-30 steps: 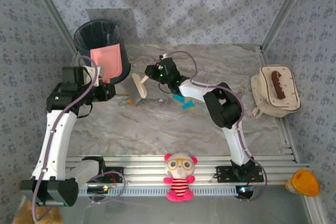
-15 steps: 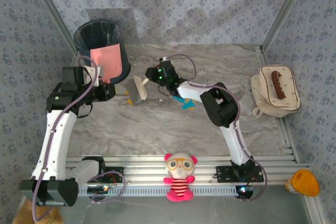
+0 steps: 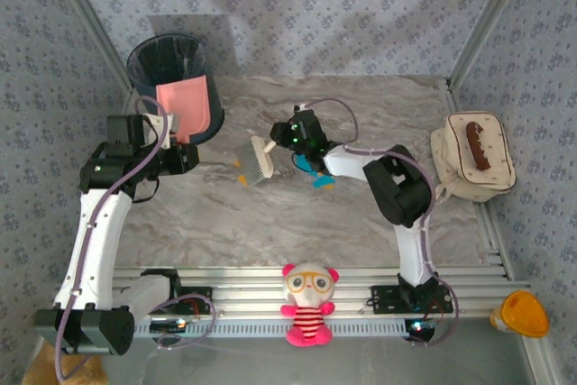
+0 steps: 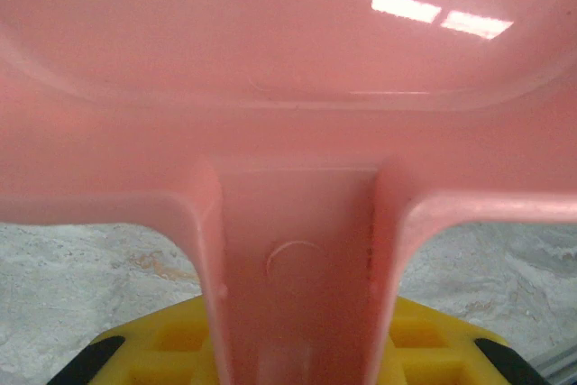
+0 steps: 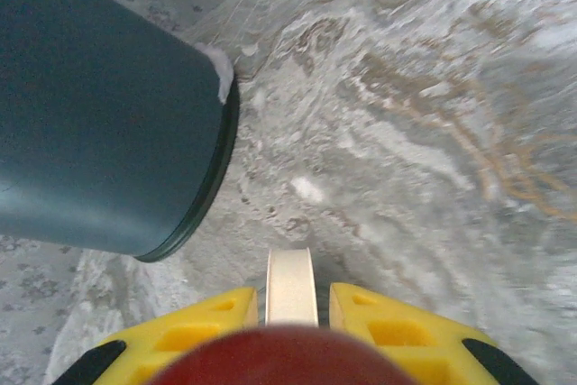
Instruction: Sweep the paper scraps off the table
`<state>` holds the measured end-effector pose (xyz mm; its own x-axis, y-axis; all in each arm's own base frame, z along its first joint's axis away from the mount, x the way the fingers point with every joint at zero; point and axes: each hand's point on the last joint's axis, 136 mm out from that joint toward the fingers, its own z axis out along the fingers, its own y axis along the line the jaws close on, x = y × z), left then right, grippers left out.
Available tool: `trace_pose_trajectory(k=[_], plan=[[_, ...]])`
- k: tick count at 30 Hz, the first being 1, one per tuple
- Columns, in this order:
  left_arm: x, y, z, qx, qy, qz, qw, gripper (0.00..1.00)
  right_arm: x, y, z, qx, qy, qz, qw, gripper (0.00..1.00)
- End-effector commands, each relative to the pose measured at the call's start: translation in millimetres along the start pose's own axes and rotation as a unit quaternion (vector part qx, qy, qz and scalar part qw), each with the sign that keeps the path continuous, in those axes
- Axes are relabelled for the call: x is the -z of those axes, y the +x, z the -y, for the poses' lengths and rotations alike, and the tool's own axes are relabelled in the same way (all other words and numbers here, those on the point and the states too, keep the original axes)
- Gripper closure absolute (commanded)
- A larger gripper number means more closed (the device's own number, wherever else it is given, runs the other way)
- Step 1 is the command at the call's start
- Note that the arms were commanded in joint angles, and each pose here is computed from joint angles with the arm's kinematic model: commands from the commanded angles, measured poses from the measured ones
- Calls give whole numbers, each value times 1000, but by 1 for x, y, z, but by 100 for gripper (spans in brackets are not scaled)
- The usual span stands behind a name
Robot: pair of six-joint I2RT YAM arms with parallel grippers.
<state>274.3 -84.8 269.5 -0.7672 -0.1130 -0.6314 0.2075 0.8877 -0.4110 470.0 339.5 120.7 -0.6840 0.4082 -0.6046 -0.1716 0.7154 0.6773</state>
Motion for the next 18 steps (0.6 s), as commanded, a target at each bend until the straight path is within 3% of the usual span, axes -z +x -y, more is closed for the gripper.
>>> trace_pose_trajectory(k=[1,18], plan=[[-2,0,5,-9,14,0,1000,100,23,-16,15,44,38,17,998,100],[-9,6,10,-15,24,-17,999,100,102,-37,53,169,154,14,973,100]])
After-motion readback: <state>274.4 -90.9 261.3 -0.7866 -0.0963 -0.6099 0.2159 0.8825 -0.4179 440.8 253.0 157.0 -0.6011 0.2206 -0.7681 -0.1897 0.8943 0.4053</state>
